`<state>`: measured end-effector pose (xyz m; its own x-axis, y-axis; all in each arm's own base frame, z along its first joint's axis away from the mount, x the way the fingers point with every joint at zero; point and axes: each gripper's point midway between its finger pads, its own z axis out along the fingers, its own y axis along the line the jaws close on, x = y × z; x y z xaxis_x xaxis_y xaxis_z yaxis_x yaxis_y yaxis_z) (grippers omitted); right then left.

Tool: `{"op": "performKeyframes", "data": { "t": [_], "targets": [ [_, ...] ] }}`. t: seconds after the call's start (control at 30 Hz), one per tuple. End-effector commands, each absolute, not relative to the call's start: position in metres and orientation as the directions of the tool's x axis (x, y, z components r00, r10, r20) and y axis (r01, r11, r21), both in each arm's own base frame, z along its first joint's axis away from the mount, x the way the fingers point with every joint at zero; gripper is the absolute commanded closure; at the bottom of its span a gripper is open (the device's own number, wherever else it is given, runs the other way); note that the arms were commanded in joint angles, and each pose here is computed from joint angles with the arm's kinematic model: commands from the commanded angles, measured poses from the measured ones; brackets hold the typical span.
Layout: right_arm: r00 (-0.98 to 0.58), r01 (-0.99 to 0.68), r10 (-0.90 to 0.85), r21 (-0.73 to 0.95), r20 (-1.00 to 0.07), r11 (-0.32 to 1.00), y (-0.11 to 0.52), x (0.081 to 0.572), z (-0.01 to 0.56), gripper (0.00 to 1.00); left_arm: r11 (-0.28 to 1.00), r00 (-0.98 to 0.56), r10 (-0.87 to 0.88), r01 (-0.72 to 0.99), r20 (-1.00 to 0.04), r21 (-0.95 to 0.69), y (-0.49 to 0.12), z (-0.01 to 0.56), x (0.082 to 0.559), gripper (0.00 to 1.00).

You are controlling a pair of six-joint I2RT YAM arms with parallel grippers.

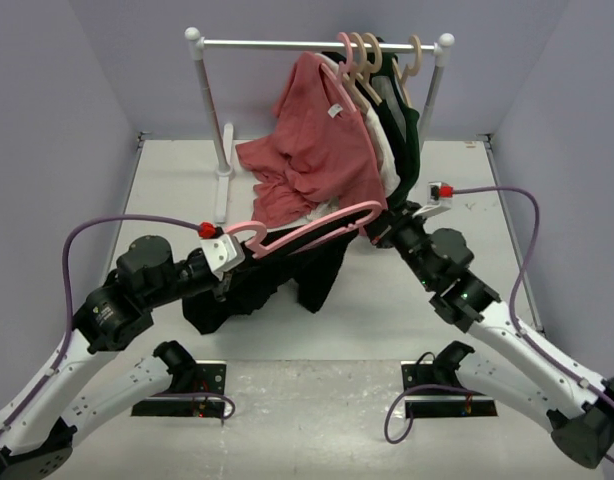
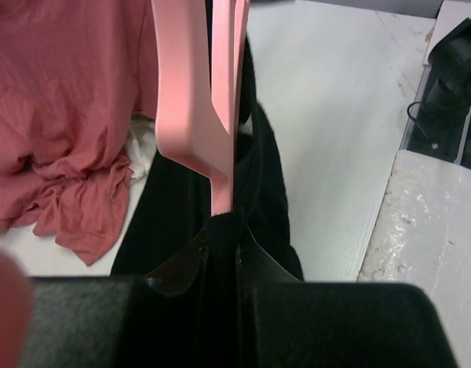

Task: Place the t-shirt on the hanger

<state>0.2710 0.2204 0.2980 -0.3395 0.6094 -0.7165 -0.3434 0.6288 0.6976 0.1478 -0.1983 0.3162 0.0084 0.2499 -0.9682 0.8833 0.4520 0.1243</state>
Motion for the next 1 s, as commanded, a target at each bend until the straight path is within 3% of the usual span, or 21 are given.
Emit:
{"op": "performKeyframes", "data": {
  "t": [0.0, 0.3, 0.63, 0.8, 0.97],
  "targets": [
    [-0.109, -0.225, 0.601, 0.609, -0.792, 0.761, 0.151, 0.281, 0.350, 1.00, 0.441, 0.017, 0.275, 0.886, -0.961, 0.142, -0.200, 0.310, 0.151, 1.00],
    [0.014, -0.242, 0.528, 0.510, -0.849, 0.826, 0.118, 0.260, 0.424, 1.00, 0.447, -0.014, 0.360, 0.880, -0.933, 0.160, -0.202, 0.296, 0.165, 1.00],
    [0.088, -0.194, 0.430, 0.408, -0.899, 0.892, 0.098, 0.265, 0.458, 1.00, 0.424, -0.051, 0.431, 0.893, -0.901, 0.153, -0.203, 0.271, 0.167, 1.00],
    [0.045, -0.355, 0.302, 0.267, -0.952, 0.896, 0.133, 0.268, 0.476, 1.00, 0.378, -0.070, 0.448, 0.918, -0.891, 0.118, -0.212, 0.261, 0.164, 1.00],
    [-0.149, -0.631, 0.255, 0.290, -0.955, 0.719, 0.195, 0.242, 0.455, 1.00, 0.408, -0.079, 0.418, 0.906, -0.905, 0.109, -0.226, 0.279, 0.183, 1.00]
  ]
}}
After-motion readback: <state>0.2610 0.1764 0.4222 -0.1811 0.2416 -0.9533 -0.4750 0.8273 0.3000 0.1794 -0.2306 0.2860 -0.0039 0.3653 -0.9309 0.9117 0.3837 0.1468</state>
